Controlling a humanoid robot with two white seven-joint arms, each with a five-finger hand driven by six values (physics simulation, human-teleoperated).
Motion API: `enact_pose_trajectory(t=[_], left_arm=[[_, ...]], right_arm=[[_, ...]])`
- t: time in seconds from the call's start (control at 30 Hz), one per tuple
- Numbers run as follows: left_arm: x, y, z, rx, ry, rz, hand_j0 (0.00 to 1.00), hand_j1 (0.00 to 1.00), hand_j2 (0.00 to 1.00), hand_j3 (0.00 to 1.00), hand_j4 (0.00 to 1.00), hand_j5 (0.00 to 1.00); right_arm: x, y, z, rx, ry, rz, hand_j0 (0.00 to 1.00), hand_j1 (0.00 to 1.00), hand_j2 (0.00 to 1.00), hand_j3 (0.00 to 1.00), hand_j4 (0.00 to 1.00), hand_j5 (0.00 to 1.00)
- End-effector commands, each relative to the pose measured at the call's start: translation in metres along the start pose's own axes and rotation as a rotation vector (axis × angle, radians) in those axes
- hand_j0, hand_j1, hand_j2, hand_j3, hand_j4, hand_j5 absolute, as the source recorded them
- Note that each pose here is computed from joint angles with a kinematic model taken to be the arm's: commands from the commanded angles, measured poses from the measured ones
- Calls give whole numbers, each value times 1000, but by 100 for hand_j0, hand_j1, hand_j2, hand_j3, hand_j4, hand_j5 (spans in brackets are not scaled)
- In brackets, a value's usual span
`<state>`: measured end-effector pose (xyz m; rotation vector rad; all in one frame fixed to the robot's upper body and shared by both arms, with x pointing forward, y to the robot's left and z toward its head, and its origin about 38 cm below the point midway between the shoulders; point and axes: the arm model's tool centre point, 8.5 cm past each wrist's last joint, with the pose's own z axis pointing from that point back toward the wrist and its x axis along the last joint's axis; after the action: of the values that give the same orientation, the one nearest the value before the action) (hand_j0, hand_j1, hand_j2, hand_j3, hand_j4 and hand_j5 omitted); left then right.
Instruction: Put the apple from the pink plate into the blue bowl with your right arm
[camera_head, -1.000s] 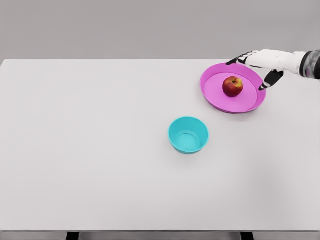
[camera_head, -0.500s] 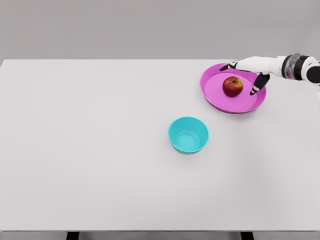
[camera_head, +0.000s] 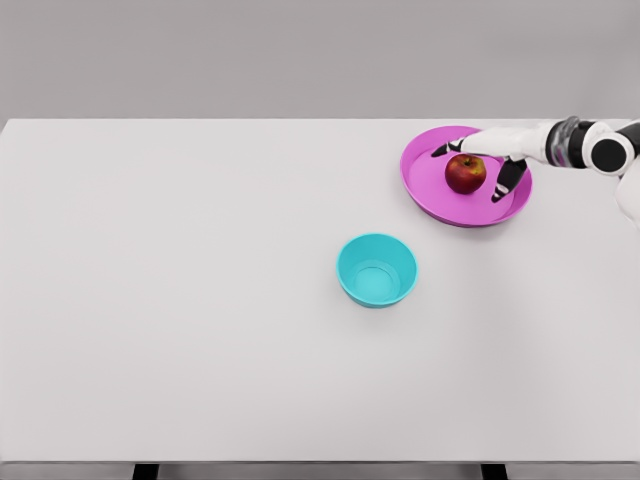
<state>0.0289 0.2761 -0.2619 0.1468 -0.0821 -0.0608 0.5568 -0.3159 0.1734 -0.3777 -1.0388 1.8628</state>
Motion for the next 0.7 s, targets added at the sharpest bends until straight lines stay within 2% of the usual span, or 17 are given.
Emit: enact_pose_trajectory(t=[0.0, 0.07, 0.13, 0.2, 0.23, 0.3, 0.47, 0.6, 0.67], left_arm=[[0, 0, 0, 0, 0, 0, 100, 100, 100, 100, 100, 100], [0, 0, 0, 0, 0, 0, 100, 100, 100, 100, 100, 100], [0, 0, 0, 0, 0, 0, 100, 100, 100, 100, 100, 100], [0, 0, 0, 0, 0, 0, 100, 100, 100, 100, 100, 100], [0, 0, 0, 0, 0, 0, 100, 100, 100, 100, 100, 100], [0, 0, 0, 0, 0, 0, 100, 100, 100, 100, 100, 100], [0, 0, 0, 1, 0, 0, 100, 100, 100, 100, 100, 100], [0, 0, 0, 0, 0, 0, 100, 100, 100, 100, 100, 100], [0, 0, 0, 0, 0, 0, 100, 100, 100, 100, 100, 100]], right_arm=[[-1, 2, 0, 3, 4, -7, 100, 100, 100, 100, 100, 100], [-1, 2, 0, 3, 4, -7, 97, 97, 97, 97, 97, 97], [-3, 3, 0, 9, 10, -5, 72, 72, 72, 72, 72, 72], [-3, 4, 0, 12, 11, -1, 55, 55, 55, 55, 55, 55], [-3, 4, 0, 14, 12, 1, 51, 51, 51, 51, 51, 51], [-3, 5, 0, 22, 17, 11, 46, 46, 46, 46, 46, 46], [-3, 3, 0, 18, 17, 13, 43, 43, 43, 43, 43, 43], [-2, -11, 7, -11, 14, 30, 43, 43, 43, 43, 43, 43], [4, -18, 7, -27, -2, 51, 43, 43, 43, 43, 43, 43]])
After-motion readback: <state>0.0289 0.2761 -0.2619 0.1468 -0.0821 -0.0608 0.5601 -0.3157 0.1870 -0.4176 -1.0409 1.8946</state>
